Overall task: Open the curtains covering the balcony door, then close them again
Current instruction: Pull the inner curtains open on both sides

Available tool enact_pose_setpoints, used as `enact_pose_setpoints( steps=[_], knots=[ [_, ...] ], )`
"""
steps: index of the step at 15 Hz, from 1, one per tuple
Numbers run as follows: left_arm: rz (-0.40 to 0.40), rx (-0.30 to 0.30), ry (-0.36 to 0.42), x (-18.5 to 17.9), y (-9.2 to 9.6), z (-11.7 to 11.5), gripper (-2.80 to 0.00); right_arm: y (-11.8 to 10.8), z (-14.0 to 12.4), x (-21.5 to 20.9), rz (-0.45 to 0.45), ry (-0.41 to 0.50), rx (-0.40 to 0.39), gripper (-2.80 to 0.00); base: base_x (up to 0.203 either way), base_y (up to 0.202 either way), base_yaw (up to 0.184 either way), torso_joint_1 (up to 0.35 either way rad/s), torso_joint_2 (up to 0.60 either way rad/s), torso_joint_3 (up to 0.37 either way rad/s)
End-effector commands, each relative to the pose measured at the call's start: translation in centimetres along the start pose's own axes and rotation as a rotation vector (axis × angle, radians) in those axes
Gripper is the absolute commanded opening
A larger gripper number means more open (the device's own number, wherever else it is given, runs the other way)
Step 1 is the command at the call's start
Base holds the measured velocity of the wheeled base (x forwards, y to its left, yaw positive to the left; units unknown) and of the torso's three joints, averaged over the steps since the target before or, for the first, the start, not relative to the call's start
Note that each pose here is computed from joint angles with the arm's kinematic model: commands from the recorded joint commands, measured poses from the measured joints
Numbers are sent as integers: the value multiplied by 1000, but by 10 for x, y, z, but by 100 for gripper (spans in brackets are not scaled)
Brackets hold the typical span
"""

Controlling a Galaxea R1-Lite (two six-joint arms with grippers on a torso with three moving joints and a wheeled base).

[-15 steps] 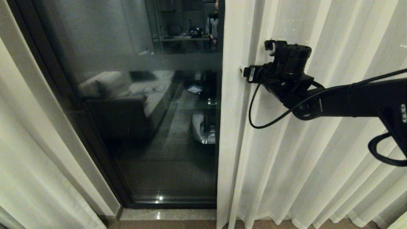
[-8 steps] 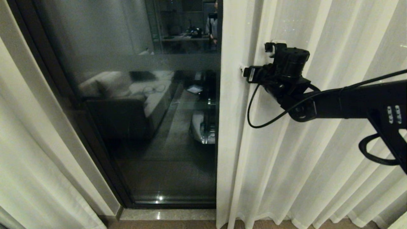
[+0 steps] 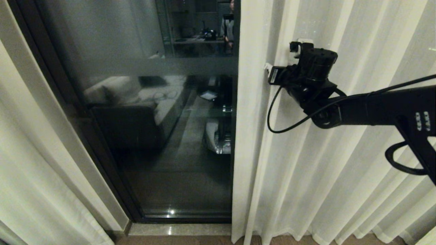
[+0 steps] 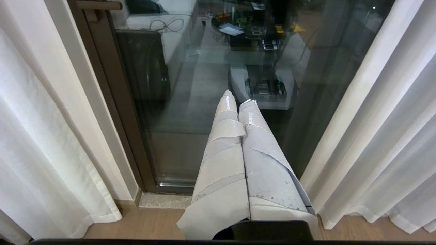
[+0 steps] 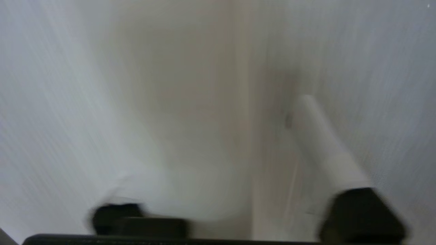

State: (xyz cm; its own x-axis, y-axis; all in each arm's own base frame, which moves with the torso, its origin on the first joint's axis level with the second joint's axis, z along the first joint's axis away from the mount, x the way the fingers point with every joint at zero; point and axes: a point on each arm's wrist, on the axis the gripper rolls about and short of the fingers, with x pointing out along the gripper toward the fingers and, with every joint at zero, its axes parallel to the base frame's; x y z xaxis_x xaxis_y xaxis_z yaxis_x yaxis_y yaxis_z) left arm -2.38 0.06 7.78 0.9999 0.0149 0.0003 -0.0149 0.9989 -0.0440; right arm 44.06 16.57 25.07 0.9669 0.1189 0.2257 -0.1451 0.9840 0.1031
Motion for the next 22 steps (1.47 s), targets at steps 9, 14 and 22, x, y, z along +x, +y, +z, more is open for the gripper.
enact_pose_setpoints(
  steps=[9, 14, 22],
  knots=[
    [0, 0, -1, 0, 0, 0, -280, -10, 8, 3, -19, -62, 18, -280, 0, 0, 0, 0, 0, 0],
    [0, 0, -1, 0, 0, 0, -280, -21, 16, 2, -41, -75, 13, -280, 0, 0, 0, 0, 0, 0],
    [0, 0, -1, 0, 0, 0, -280, -43, 45, -9, -85, -113, 6, -280, 0, 0, 0, 0, 0, 0]
  ],
)
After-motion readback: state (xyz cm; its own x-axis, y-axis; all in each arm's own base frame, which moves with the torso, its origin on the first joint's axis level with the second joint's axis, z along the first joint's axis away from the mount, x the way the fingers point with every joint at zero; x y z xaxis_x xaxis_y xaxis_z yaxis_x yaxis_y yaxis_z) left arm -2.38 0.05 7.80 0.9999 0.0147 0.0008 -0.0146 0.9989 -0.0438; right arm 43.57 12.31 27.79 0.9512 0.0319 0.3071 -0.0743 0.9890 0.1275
